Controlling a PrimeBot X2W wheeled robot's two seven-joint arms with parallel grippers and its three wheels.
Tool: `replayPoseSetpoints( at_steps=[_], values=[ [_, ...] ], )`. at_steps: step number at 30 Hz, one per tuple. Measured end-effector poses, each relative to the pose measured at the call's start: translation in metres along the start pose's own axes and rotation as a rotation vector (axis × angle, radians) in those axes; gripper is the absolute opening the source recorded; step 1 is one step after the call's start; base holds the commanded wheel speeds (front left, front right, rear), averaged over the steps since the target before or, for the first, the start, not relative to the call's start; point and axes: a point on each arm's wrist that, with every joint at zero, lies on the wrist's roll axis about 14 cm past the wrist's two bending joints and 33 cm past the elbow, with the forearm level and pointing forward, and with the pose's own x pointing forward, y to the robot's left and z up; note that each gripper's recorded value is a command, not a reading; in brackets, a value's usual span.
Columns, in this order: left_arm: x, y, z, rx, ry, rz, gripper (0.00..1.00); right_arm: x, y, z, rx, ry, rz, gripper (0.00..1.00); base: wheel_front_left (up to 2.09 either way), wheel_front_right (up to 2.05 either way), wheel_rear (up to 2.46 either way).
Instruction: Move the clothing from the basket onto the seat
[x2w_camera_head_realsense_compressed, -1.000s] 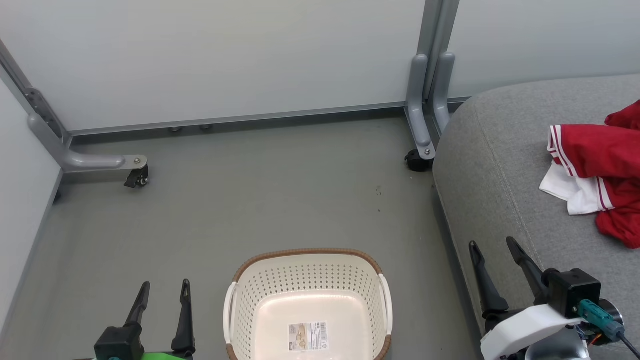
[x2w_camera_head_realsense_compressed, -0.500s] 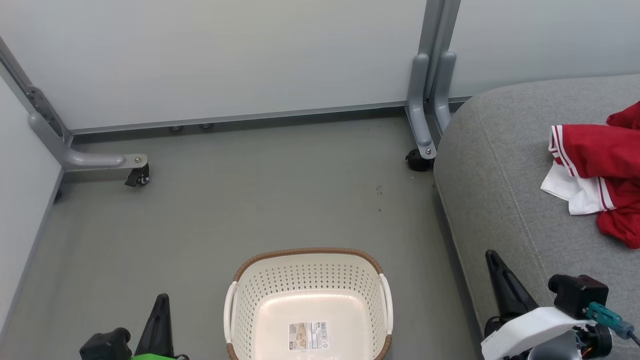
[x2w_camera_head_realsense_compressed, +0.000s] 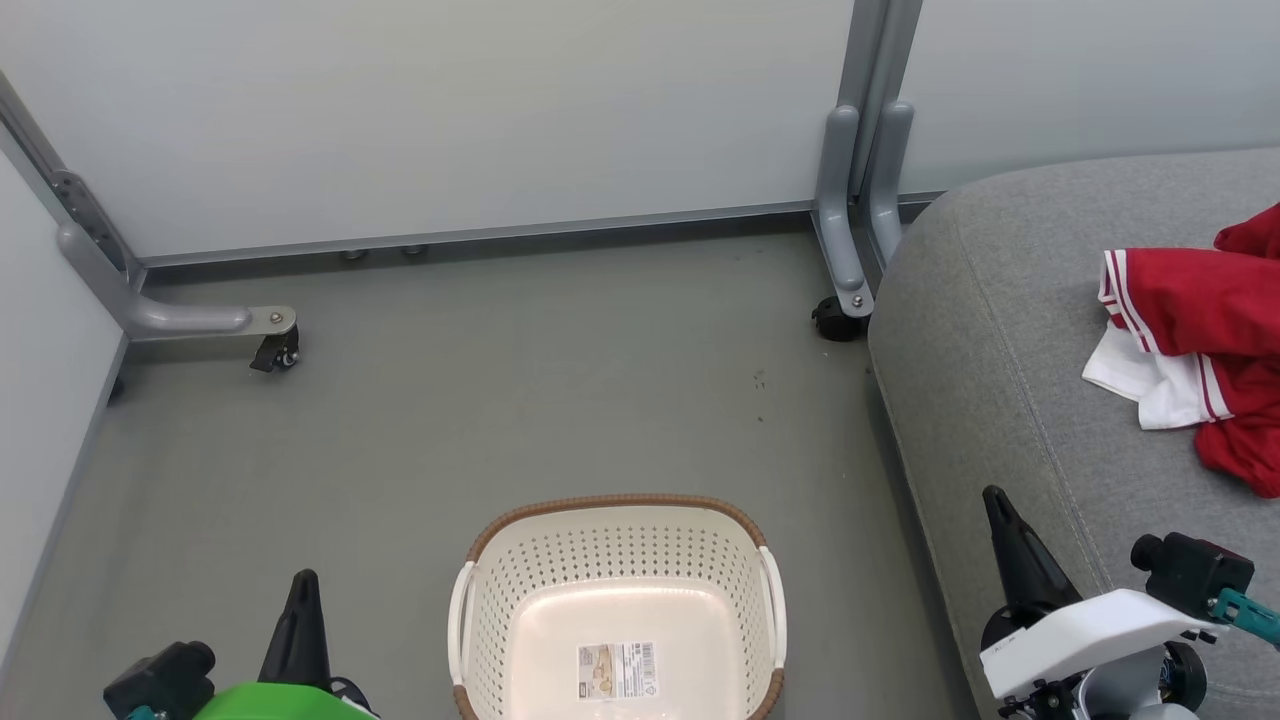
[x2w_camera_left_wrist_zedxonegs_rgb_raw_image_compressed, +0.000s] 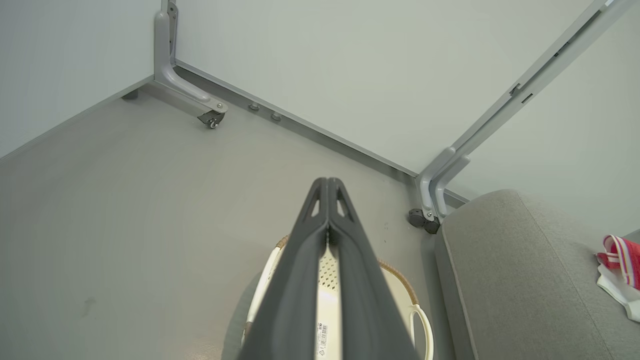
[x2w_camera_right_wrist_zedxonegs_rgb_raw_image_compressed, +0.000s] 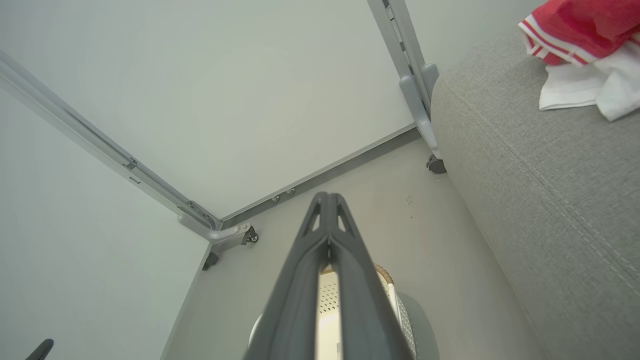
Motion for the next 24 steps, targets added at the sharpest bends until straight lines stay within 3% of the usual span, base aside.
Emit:
replayPoseSetpoints(
  at_steps=[24],
  values=[
    [0.013,-0.002,0.016,-0.346,-0.018,0.007,0.0,0.011,-0.01,0.008,0.336,-0.031,-0.021,0.0,0.0,0.0,0.0]
  ],
)
